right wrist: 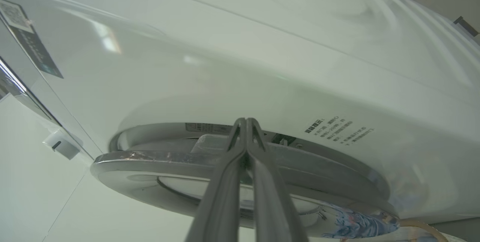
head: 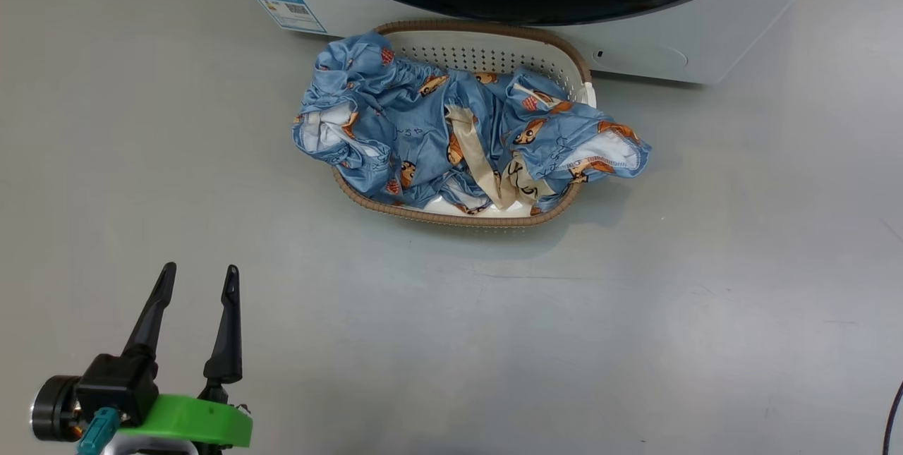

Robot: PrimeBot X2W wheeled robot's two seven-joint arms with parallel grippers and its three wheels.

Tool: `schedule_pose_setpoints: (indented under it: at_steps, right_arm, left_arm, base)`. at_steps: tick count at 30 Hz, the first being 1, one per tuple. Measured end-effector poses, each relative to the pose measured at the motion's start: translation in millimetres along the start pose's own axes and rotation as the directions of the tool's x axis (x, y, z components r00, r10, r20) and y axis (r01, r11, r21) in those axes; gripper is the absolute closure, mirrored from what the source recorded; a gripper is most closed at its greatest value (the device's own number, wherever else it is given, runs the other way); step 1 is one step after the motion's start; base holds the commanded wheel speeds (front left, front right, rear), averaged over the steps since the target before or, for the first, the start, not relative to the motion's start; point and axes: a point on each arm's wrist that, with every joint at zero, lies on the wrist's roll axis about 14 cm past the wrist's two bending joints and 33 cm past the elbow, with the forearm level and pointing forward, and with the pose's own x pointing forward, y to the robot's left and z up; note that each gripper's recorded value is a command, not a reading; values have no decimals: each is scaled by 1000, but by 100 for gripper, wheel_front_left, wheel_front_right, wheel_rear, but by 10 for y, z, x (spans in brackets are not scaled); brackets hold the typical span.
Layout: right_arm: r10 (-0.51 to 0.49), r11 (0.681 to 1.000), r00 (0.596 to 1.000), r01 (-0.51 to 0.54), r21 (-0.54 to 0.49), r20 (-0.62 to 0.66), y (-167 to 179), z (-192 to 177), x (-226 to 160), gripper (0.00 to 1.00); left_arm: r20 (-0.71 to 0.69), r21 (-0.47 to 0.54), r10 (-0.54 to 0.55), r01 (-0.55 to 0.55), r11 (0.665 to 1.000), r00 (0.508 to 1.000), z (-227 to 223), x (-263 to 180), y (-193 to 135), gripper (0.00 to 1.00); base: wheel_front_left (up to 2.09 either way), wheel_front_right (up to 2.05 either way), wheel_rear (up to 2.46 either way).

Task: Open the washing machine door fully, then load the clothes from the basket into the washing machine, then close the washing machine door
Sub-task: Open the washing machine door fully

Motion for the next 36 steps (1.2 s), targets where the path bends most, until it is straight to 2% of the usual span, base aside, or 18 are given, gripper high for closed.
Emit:
schedule_pose_setpoints:
  at_steps: [17,22,28,36]
  right_arm:
    - [28,999,996,-26,28,-82,-136,-226,330,100]
    - [49,997,991,-41,61,-124,-119,-396,412,100]
    - [62,996,988,-52,72,-139,-101,-393,438,100]
    - [60,997,985,-50,62,-163,-105,-400,445,100]
  left_arm:
    - [-76,33,85,-83,996,993,-209,-11,269,0]
    - [-128,54,133,-127,990,983,-353,-80,428,0]
    - [-201,74,186,-175,982,962,-560,-211,604,0]
    - [-243,83,184,-168,982,953,-684,-244,596,0]
  base:
    - [0,0,0]
    - [0,0,0]
    - [0,0,0]
    - [0,0,0]
